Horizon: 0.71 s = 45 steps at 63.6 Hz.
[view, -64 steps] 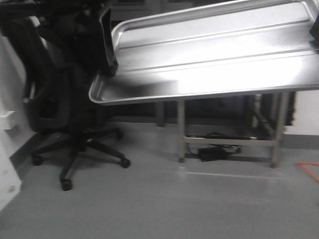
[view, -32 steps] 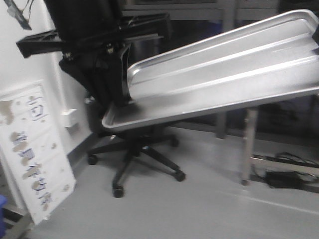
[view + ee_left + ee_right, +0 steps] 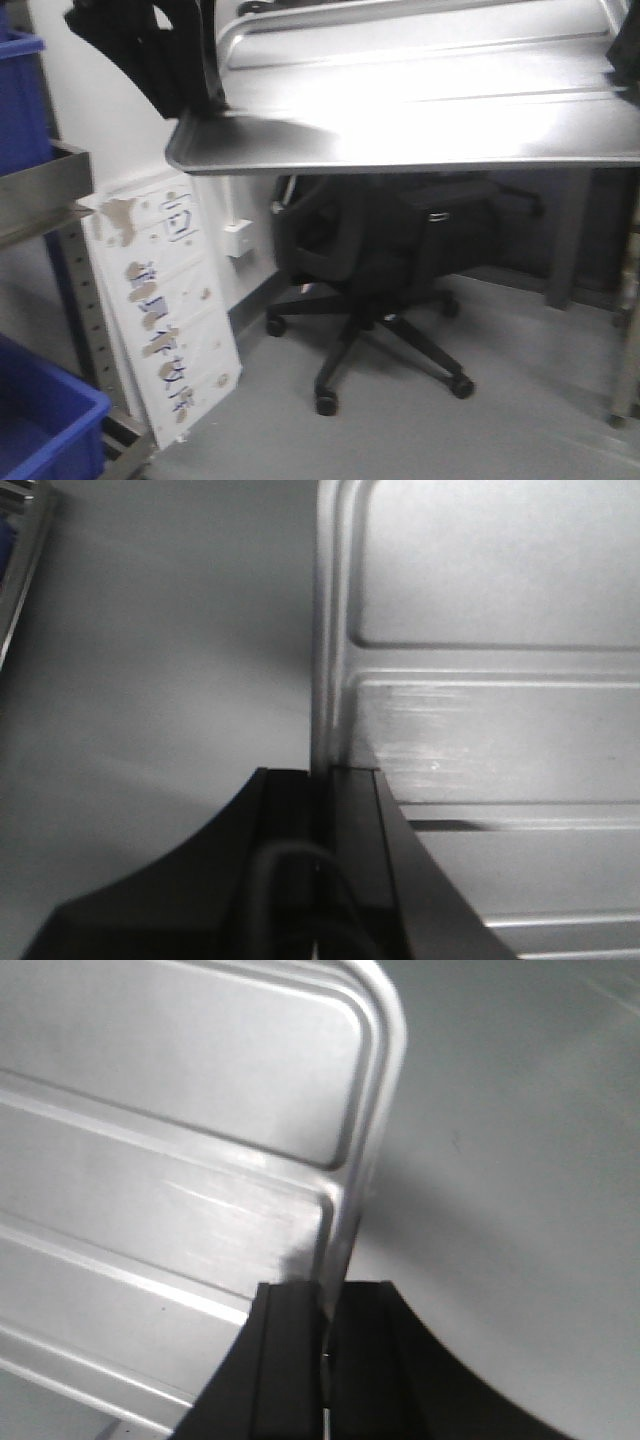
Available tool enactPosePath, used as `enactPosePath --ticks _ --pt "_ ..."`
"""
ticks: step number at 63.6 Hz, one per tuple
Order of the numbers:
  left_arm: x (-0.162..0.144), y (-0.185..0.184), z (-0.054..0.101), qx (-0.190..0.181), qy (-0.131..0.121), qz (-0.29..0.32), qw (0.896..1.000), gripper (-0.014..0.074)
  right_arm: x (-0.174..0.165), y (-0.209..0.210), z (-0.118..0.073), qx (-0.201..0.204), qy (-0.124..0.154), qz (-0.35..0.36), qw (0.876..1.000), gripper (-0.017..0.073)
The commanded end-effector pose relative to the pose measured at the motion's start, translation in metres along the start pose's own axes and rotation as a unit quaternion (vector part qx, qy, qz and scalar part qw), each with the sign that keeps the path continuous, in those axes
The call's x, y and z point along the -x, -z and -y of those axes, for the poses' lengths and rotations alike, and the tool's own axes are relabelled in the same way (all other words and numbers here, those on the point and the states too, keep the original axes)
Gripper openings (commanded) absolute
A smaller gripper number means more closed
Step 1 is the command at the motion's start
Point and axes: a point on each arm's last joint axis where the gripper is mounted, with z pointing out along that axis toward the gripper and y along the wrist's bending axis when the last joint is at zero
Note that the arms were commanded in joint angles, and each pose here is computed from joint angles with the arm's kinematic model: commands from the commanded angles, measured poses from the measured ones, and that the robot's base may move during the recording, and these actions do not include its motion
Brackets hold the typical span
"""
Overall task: Grab silver tray and place in blue box
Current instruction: 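Keep holding the tray while the base drives to the blue bins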
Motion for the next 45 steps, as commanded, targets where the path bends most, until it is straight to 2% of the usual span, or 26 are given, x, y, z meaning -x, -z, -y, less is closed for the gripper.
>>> enactPosePath --ticks 1,16,33,45 --pt "0.008 0.036 -0.016 0.036 -0.004 0.065 0.997 -0.0105 0.005 0.015 0.009 -0.031 0.028 0.026 0.999 0.0057" --pt "0.006 0.047 -0.019 0.034 -0.003 0.079 0.996 -0.0105 0.005 0.015 0.009 -0.031 0.028 0.026 0.999 0.0057" --pt "0.007 0.048 -0.019 0.035 0.02 0.084 0.996 -0.0105 0.005 0.015 0.009 -0.031 0.028 0.026 0.999 0.0057" --pt "0.009 0.048 -0.021 0.044 0.016 0.092 0.995 -0.0105 0.005 0.015 0.009 -0.031 0.028 0.026 0.999 0.0057"
